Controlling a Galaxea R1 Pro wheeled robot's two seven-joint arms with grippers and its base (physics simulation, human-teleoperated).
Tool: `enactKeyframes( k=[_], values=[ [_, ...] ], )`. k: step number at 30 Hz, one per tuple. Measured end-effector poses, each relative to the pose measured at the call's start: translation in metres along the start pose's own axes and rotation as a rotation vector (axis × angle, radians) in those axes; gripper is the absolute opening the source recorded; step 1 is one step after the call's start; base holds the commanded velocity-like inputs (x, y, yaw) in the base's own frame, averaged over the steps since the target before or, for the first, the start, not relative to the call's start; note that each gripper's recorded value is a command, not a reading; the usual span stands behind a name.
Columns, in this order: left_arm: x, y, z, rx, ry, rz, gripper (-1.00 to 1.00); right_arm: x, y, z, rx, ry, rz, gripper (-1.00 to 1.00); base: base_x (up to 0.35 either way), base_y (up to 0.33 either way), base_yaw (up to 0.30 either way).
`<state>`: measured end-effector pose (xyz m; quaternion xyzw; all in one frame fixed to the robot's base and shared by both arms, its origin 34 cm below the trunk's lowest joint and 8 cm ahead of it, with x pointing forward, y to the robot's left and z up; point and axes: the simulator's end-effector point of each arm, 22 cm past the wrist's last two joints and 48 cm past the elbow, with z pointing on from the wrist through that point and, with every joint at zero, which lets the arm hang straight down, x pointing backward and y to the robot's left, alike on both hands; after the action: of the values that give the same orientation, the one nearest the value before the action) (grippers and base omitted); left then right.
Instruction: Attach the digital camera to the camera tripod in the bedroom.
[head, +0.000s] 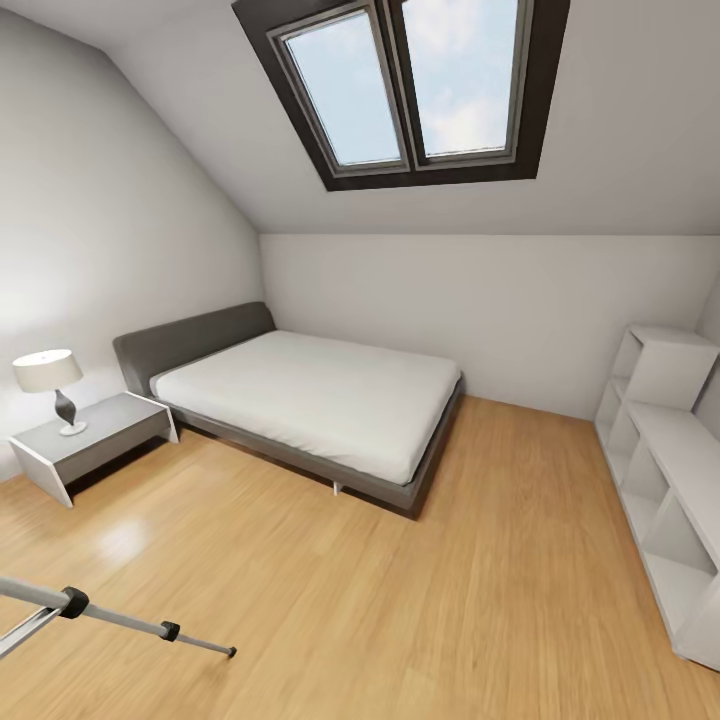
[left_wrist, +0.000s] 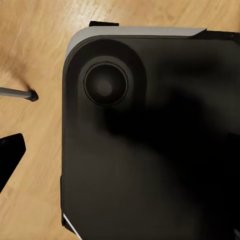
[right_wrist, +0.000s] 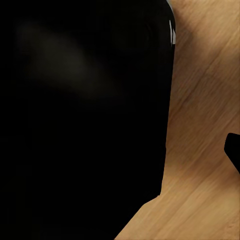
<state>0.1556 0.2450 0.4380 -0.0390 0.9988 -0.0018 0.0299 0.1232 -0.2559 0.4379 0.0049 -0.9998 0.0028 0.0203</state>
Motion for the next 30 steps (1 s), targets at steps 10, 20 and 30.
enactKeyframes(
  k=[10, 20, 30],
  values=[
    [0.0003, 0.0000, -0.0001, 0.000, 0.001, -0.001, 1.00, 0.0000, 0.0000, -0.0001, 0.000, 0.000, 0.000, 1.00, 0.151, 0.000, 0.000],
    [0.0003, 0.0000, -0.0001, 0.000, 0.001, -0.001, 1.00, 0.0000, 0.0000, -0.0001, 0.000, 0.000, 0.000, 1.00, 0.222, 0.000, 0.000],
    [0.0001, 0.0000, 0.0000, 0.000, 0.000, -0.001, 1.00, -0.0002, 0.0000, 0.0000, 0.000, -0.001, 0.000, 1.00, 0.039, 0.000, 0.037]
  ],
)
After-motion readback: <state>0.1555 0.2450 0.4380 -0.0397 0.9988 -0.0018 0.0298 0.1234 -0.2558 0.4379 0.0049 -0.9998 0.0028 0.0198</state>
